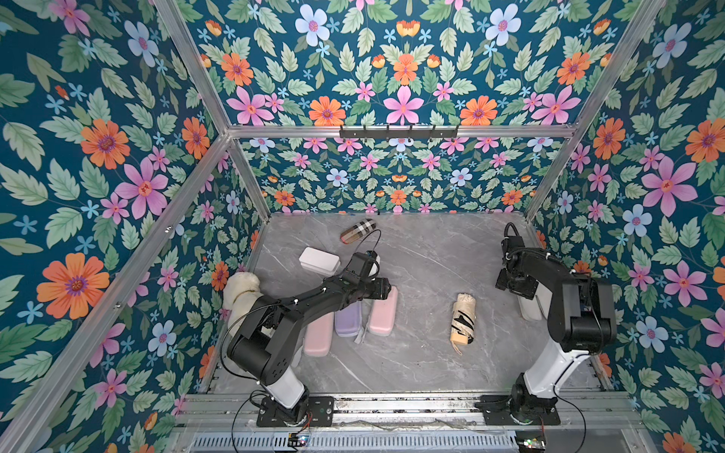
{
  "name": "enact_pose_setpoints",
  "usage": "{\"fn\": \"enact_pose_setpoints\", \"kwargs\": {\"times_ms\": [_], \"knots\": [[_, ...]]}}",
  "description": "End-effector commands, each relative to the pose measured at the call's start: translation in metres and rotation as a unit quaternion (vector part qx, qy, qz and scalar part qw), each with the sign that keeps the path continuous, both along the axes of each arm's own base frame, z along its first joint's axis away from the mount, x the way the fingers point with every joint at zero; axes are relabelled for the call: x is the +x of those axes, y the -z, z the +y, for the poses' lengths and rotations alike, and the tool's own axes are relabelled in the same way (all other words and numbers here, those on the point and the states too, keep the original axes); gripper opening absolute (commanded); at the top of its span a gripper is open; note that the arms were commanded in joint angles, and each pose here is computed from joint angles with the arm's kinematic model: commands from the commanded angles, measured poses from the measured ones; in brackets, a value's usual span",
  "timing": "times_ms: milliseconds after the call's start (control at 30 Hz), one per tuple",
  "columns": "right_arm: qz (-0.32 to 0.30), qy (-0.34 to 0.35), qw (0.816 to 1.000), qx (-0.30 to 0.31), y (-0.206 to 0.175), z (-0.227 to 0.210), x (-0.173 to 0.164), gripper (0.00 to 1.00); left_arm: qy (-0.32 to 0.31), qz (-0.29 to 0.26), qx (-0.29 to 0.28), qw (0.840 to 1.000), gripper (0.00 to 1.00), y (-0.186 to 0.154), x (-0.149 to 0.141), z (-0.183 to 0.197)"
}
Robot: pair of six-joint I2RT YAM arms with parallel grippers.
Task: Put umbrellas into zippered umbrella sleeves
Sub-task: Place the umbrella sleeve at the center of the board, then pick up the umbrella sleeve at the center of the board.
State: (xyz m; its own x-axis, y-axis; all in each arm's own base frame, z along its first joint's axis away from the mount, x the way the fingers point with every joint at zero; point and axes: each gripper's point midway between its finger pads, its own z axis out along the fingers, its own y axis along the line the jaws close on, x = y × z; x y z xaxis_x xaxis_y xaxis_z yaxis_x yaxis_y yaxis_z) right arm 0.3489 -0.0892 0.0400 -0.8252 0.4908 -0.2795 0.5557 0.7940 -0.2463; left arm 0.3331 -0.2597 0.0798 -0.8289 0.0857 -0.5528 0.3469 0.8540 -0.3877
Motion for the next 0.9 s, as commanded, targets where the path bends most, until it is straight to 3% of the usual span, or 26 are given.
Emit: {"fn": "enact_pose_setpoints", "kwargs": {"times_ms": [0, 167, 333, 433, 633, 700, 867], "knots": [[0.038, -0.011, 0.999, -0.014, 0.01, -0.005, -0.006, 0.6, 0.006, 0.008, 0.004, 1.0, 0.67, 0.001, -0.005, 0.002], [0.05, -0.028, 0.998, -0.016, 0.013, -0.002, -0.007, 0.18, 0.008, -0.015, 0.008, 1.0, 0.67, -0.021, -0.006, 0.004], [0.024, -0.079, 0.995, -0.049, -0.018, 0.018, -0.001, 0.0, 0.011, -0.051, -0.008, 0.999, 0.66, -0.046, -0.005, -0.002], [0.009, -0.124, 0.991, -0.054, -0.05, 0.05, 0.001, 0.0, -0.003, -0.074, -0.021, 0.997, 0.66, -0.061, -0.002, 0.0], [-0.065, -0.258, 0.964, -0.017, -0.144, 0.178, -0.004, 0.0, -0.019, -0.135, -0.06, 0.989, 0.67, -0.104, 0.004, 0.002], [-0.077, -0.279, 0.956, 0.039, -0.154, 0.226, -0.011, 0.0, -0.019, -0.137, -0.077, 0.987, 0.66, -0.112, 0.005, -0.003], [-0.072, -0.28, 0.936, 0.2, -0.129, 0.334, -0.019, 0.0, -0.039, -0.129, -0.093, 0.987, 0.66, -0.113, 0.005, -0.001]]}}
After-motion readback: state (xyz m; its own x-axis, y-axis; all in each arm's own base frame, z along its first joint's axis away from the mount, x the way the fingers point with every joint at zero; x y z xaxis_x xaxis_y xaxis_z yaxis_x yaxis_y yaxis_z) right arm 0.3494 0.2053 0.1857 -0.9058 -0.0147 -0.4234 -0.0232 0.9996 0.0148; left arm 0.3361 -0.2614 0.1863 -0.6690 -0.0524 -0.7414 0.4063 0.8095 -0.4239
